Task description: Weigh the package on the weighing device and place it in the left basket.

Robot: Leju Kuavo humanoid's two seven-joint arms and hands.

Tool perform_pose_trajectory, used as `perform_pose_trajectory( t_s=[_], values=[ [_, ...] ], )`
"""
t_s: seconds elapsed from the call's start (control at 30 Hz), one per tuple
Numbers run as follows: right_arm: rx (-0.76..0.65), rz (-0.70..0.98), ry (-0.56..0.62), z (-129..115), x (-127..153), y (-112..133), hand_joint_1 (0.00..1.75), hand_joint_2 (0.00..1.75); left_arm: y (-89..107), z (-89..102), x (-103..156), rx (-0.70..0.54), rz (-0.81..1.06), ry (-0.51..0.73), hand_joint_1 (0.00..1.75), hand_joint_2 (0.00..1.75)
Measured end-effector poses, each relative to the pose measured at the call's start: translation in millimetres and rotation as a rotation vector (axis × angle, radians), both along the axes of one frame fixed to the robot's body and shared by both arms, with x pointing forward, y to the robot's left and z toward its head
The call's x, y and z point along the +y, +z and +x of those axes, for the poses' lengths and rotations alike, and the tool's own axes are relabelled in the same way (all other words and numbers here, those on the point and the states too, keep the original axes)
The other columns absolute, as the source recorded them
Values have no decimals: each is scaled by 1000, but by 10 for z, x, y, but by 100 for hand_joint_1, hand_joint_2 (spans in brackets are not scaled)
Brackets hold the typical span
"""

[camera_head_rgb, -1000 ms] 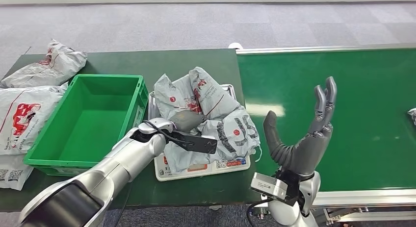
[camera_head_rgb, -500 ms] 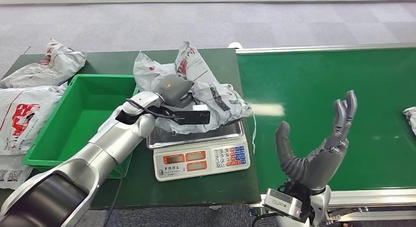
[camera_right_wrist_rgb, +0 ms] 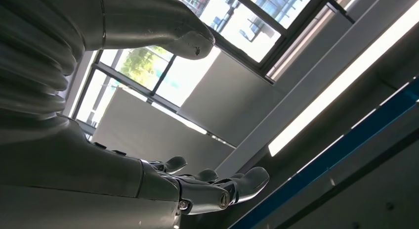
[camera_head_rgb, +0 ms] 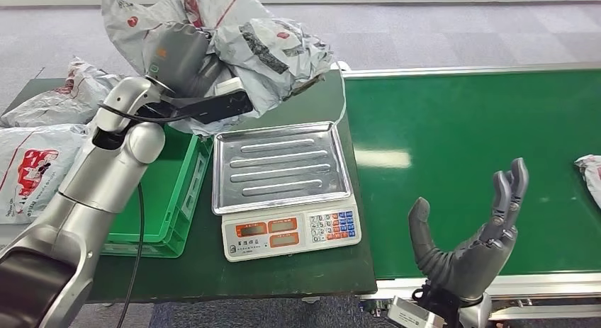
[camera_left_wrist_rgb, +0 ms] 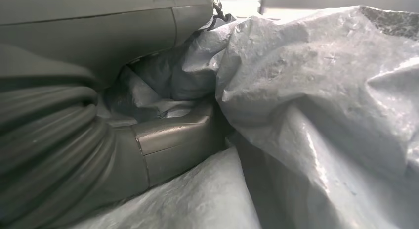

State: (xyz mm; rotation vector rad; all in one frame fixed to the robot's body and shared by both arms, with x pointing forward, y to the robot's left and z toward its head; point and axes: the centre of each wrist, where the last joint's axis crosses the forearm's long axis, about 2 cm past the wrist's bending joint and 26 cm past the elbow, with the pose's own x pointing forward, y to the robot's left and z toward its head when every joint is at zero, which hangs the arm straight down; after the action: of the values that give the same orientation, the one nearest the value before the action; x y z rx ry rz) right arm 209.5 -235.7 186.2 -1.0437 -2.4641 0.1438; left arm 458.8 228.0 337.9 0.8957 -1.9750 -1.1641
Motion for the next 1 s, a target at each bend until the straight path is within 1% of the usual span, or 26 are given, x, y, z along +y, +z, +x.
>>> perform_pose_trajectory(
  t_s=[0.1, 0.17, 0.23, 0.33, 0.43, 0.5, 0.57, 0.63, 0.67, 0.77, 0.8, 0.83, 0.9, 0.93, 0.97, 1.0],
  values=[
    [4, 4, -18, -42, -27, 13, 0, 175, -5, 26, 257, 8, 2, 37, 175, 175],
    [6, 6, -30, -84, -53, 20, 0, 175, -93, 34, 454, 21, -1, 58, 175, 175],
    [6, 4, -43, -131, -88, 22, 0, 175, -280, 17, 656, 49, -11, 86, 175, 175],
    [1, -8, -57, -210, -134, 18, 0, 175, -686, -92, 953, 97, -39, 138, 175, 175],
    [-3, -23, -68, -316, -174, 1, 0, 175, -1205, -336, 1267, 153, -62, 201, 175, 175],
    [-4, -29, -75, -379, -199, -10, 0, 175, -1560, -568, 1452, 209, -67, 247, 175, 175],
    [-3, -31, -82, -423, -224, -19, 0, 175, -1869, -826, 1603, 267, -72, 291, 175, 175],
    [-1, -30, -89, -451, -241, -23, 0, 175, -2107, -1069, 1721, 314, -72, 332, 175, 175],
    [1, -30, -91, -460, -244, -22, 0, 175, -2194, -1174, 1767, 332, -71, 350, 175, 175],
    [6, -32, -95, -470, -241, -23, 0, 175, -2377, -1445, 1877, 368, -69, 396, 175, 175],
    [7, -33, -96, -471, -241, -23, 0, 175, -2428, -1533, 1908, 378, -70, 410, 149, 175],
    [9, -33, -97, -471, -240, -23, 0, 175, -2469, -1614, 1938, 387, -73, 423, 106, 175],
    [11, -30, -98, -467, -240, -20, 0, 175, -2519, -1739, 1992, 400, -78, 448, 18, 87],
    [11, -29, -99, -463, -240, -16, 0, 175, -2529, -1780, 2016, 403, -79, 461, 0, 44],
    [10, -29, -100, -457, -240, -12, 0, 175, -2535, -1812, 2037, 403, -78, 475, 0, 0],
    [8, -29, -101, -451, -240, -7, 0, 175, -2539, -1837, 2054, 401, -77, 489, 0, 0]
  ],
)
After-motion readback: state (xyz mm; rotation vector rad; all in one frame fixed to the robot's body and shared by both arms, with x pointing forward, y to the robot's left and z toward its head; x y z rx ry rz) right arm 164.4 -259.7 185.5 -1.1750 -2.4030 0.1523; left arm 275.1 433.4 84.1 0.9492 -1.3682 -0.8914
